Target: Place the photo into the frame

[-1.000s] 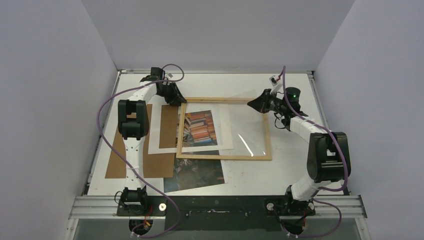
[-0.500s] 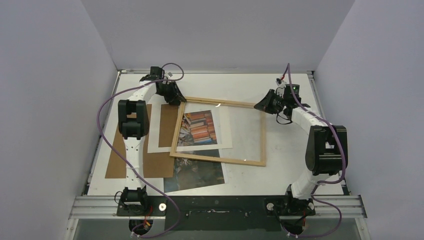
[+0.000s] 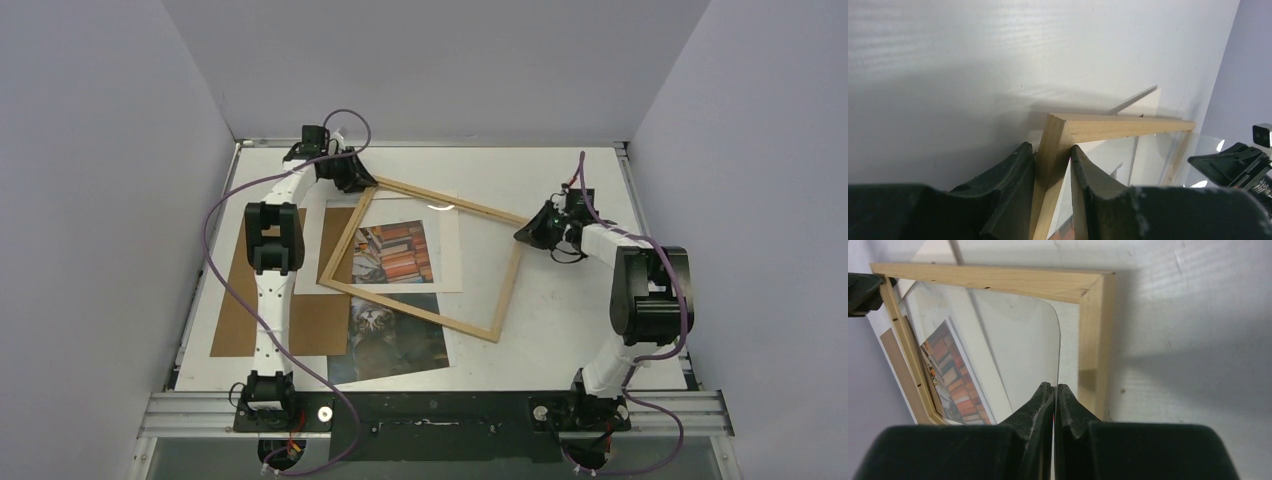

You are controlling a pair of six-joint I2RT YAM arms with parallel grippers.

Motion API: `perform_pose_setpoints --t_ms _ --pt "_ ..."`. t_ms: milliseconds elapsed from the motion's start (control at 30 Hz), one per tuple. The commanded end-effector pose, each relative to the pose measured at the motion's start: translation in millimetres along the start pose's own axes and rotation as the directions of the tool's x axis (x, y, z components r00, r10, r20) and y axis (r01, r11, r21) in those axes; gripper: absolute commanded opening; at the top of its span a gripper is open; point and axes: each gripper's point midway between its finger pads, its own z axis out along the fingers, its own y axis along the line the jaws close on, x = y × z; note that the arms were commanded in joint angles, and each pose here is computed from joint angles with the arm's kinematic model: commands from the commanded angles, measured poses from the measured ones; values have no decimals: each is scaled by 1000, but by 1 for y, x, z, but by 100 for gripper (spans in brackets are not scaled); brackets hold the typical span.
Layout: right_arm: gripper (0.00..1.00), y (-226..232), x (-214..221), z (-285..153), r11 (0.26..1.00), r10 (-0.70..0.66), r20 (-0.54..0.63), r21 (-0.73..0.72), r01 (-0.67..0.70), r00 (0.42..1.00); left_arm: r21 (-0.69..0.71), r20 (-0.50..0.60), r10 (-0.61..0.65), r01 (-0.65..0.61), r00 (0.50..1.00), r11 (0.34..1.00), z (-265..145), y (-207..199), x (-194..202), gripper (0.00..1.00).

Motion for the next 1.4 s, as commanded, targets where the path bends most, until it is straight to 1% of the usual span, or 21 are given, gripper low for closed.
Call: perform_pose_setpoints --t_ms 0,133,200,300,367,467,533,600,633,667,733,767,833,867,1000,1100,1167,1267,1367 --pt "0 10 9 -16 995 96 72 32 -99 993 36 183 72 -80 981 996 -13 -19 -59 33" --pt "0 14 8 -34 985 153 154 60 -163 976 -54 245 80 -69 966 996 -25 -8 -75 51" --pt "0 24 9 -41 991 118 170 42 -127 978 -96 272 99 -75 957 993 -39 -7 -83 56" --pt "0 36 23 -46 999 27 128 35 -32 991 -169 289 122 -75 950 983 -62 -6 -89 66" --pt "0 40 33 -51 999 0 119 36 -4 993 -208 282 137 -79 950 975 -76 -10 -86 70" --pt "0 52 42 -61 1000 -28 144 12 27 989 -261 242 139 -74 960 962 -91 -8 -70 74" --pt "0 56 44 -68 997 -75 162 7 75 984 -283 240 150 -79 959 956 -101 -8 -61 76" --pt "7 58 46 -73 992 -126 180 -8 129 976 -277 197 149 -91 969 957 -98 1 -39 77" --pt "13 55 47 -74 990 -136 183 -1 138 974 -253 180 161 -112 971 961 -97 0 -32 78" --pt "23 49 51 -72 991 -136 173 9 136 976 -245 155 166 -125 974 961 -96 2 -24 79" --pt "39 34 62 -64 994 -103 119 48 98 988 -257 96 158 -129 983 958 -94 11 -8 79" --pt "44 30 69 -58 996 -80 85 48 76 993 -264 71 150 -126 986 956 -93 15 -1 79" --pt "49 28 80 -47 999 -35 42 24 34 998 -280 53 141 -121 989 952 -95 19 7 79" --pt "50 31 83 -43 1000 -21 34 -7 21 999 -282 62 142 -119 988 952 -98 17 7 79" --pt "49 39 73 -37 999 -35 50 -38 37 998 -283 100 155 -121 983 951 -113 4 6 79" --pt "47 40 66 -36 998 -43 67 -44 46 997 -320 107 119 -80 987 944 -127 4 12 79" --pt "42 40 62 -34 997 -30 83 -64 35 996 -346 116 75 -31 990 938 -136 6 21 79" --pt "30 35 61 -32 998 -9 103 -59 15 995 -415 163 -1 70 987 907 -152 17 38 79" --pt "28 31 59 -33 999 7 127 -51 -1 992 -471 194 -47 135 980 872 -167 26 56 79"
